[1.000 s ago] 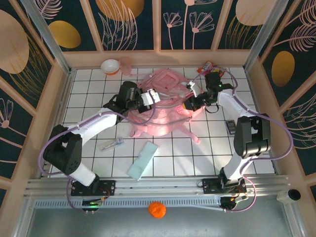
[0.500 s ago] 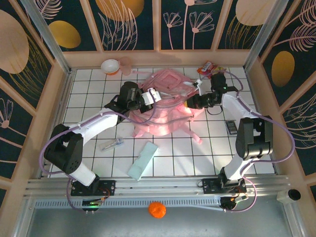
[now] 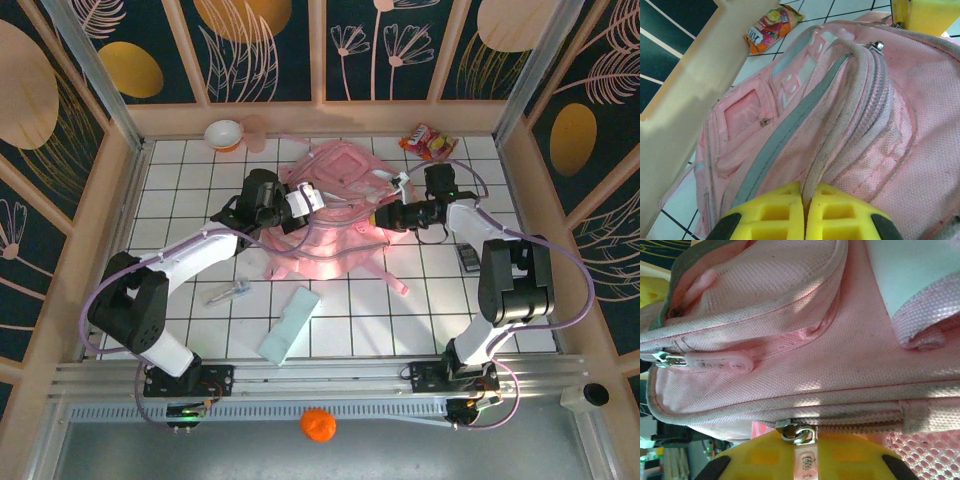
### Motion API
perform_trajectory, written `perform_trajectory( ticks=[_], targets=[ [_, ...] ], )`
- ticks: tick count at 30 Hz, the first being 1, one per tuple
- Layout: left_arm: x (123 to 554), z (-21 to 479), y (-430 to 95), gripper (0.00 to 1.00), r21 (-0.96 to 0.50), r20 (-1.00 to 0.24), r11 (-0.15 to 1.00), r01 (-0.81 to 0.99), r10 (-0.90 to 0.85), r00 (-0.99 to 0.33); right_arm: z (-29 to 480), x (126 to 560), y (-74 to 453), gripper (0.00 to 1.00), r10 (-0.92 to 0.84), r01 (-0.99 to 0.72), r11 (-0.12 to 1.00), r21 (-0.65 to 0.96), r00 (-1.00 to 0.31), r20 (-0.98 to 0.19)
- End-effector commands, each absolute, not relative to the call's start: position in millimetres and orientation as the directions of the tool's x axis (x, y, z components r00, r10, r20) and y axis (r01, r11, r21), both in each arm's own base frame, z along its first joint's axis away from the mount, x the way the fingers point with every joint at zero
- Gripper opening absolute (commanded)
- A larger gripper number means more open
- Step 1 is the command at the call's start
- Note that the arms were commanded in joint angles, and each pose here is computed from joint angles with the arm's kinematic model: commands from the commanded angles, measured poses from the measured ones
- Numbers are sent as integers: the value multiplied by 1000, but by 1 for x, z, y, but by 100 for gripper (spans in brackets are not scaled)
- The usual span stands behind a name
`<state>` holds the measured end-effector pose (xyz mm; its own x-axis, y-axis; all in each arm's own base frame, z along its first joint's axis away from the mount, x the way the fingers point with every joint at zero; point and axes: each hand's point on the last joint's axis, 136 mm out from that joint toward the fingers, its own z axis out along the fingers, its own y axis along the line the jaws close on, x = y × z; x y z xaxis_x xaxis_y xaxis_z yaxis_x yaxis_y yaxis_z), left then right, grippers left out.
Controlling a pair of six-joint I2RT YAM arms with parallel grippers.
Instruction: Pack the student bag
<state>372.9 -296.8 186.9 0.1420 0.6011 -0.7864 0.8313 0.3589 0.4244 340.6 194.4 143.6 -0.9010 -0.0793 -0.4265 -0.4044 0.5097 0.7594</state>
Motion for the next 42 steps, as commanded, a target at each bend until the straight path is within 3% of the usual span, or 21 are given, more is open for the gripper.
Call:
perform_trajectory(
  ticks=[1,3,5,9,13,17,21,30,42],
  targets=[
    [372,237,-319,0,450,-843,375,811,478,247,181,324,219,18,-106,-496,326,804,-865,-491],
    [372,237,-319,0,452,-842,375,809,480,248,184,325,218,20,-101,-505,314,804,-860,-501],
    [374,237,-318,0,456,-840,378,806,482,249,187,326,216,31,-94,-510,304,805,-856,-507],
    [374,236,-317,0,459,-838,379,804,486,249,191,327,213,33,-78,-514,286,808,-853,-515],
    [374,236,-316,0,459,-839,385,801,485,248,192,327,211,30,-56,-507,276,817,-857,-513],
    [373,238,-315,0,456,-845,396,797,473,249,184,333,208,13,-39,-492,314,812,-861,-507],
    [375,234,-314,0,461,-840,400,792,484,245,190,334,207,8,-25,-496,315,809,-856,-516],
    [387,223,-314,0,477,-819,447,756,538,199,220,324,216,7,-13,-530,311,789,-832,-554],
    [378,218,-327,0,411,-862,490,769,483,154,222,304,241,7,-77,-518,288,806,-851,-520]
  ],
)
